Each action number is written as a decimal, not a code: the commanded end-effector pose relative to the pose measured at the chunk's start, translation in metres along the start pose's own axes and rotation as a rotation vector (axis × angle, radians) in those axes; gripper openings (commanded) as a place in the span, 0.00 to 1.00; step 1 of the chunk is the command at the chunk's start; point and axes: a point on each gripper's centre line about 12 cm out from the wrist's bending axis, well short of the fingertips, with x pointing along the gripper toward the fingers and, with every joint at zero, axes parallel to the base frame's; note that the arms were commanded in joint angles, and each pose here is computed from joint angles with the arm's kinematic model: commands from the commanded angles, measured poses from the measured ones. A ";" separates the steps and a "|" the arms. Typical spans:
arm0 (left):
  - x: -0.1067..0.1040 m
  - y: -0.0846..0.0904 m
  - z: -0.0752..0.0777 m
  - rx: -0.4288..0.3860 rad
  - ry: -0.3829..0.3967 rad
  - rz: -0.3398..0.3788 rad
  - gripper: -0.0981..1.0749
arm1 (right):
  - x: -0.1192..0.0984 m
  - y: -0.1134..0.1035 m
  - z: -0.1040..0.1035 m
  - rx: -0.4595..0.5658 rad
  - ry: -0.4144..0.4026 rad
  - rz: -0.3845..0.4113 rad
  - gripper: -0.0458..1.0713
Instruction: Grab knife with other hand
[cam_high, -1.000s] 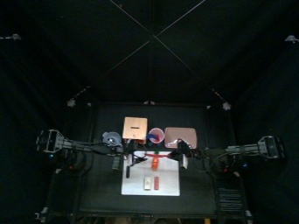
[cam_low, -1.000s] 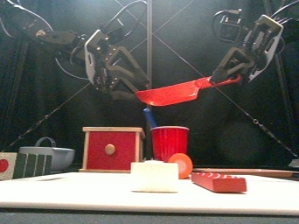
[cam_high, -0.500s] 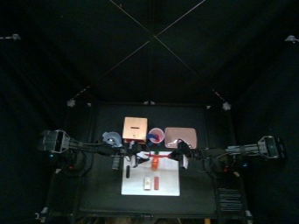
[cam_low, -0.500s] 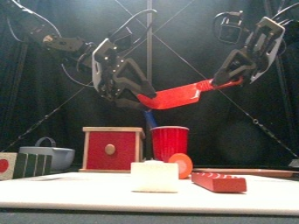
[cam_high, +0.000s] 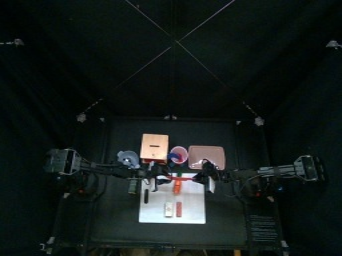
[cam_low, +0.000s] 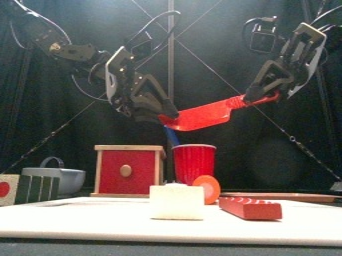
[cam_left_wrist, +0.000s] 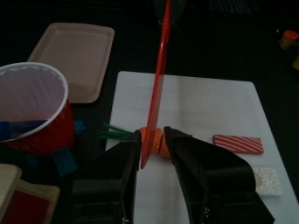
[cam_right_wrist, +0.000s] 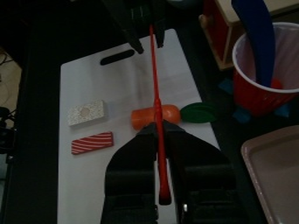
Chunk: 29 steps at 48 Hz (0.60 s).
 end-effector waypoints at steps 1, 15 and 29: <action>0.002 -0.001 0.010 0.026 -0.035 -0.008 0.66 | -0.001 0.002 0.006 -0.001 -0.023 0.011 0.33; 0.006 0.001 0.008 0.045 -0.076 -0.012 0.50 | 0.000 0.003 0.004 0.018 -0.014 0.012 0.33; 0.009 0.000 -0.005 0.078 -0.048 -0.024 0.45 | 0.010 0.000 -0.008 0.066 0.040 -0.002 0.32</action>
